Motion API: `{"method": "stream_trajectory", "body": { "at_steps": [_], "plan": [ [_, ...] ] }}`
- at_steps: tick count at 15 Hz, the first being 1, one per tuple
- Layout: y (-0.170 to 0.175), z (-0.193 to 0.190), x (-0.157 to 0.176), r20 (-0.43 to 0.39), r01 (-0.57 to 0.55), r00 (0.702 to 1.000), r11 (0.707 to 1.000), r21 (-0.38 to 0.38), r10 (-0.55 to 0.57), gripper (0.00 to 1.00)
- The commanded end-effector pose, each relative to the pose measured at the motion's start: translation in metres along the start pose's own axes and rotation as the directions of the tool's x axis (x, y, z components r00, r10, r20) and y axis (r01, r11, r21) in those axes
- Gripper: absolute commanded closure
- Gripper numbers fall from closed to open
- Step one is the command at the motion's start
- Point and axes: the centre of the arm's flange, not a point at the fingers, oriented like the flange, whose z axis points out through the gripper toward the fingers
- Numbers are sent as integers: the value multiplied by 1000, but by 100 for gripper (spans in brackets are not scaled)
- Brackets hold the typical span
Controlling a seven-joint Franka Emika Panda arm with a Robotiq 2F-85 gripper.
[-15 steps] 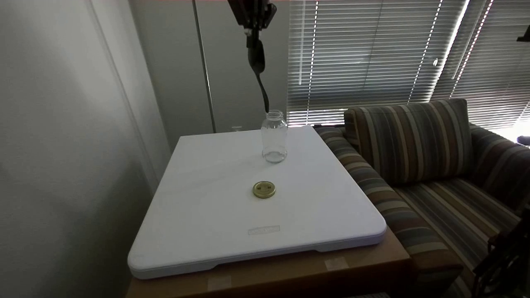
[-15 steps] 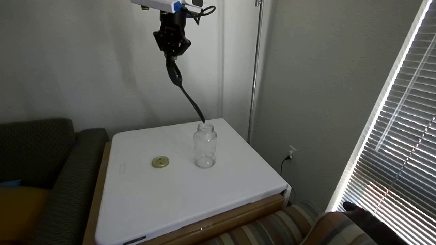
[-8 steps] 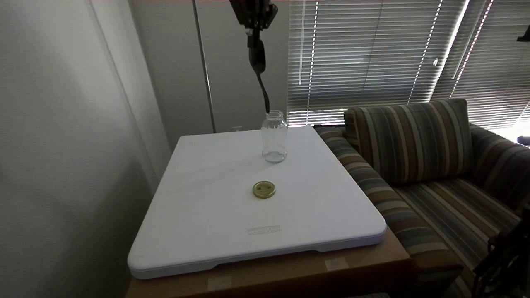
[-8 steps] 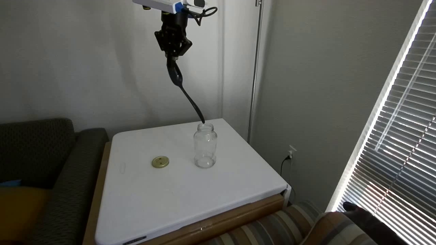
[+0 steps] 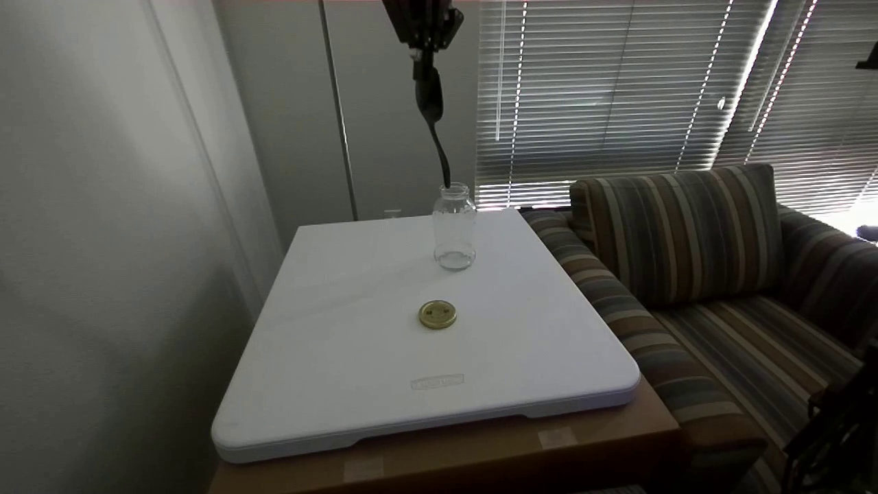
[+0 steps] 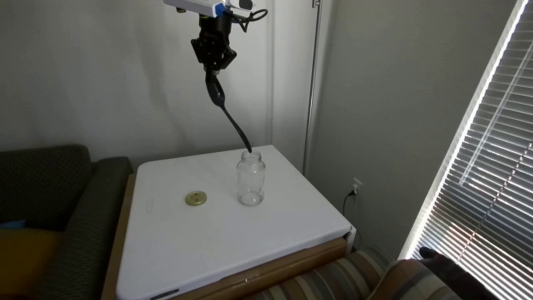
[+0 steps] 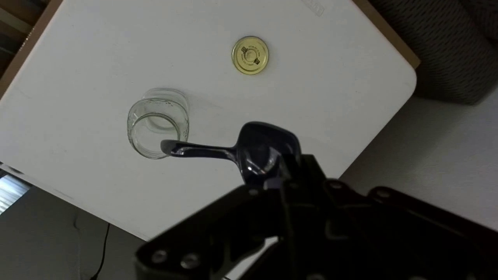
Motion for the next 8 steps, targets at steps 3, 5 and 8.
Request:
{"method": "stream_trajectory", "body": {
  "at_steps": [3, 5, 8],
  "plan": [
    [20, 12, -16, 15, -43, 999, 999, 30, 43, 98],
    [29, 20, -16, 27, -62, 998, 997, 42, 61, 98],
    [43, 34, -17, 51, -96, 994, 993, 62, 93, 98]
  ]
}}
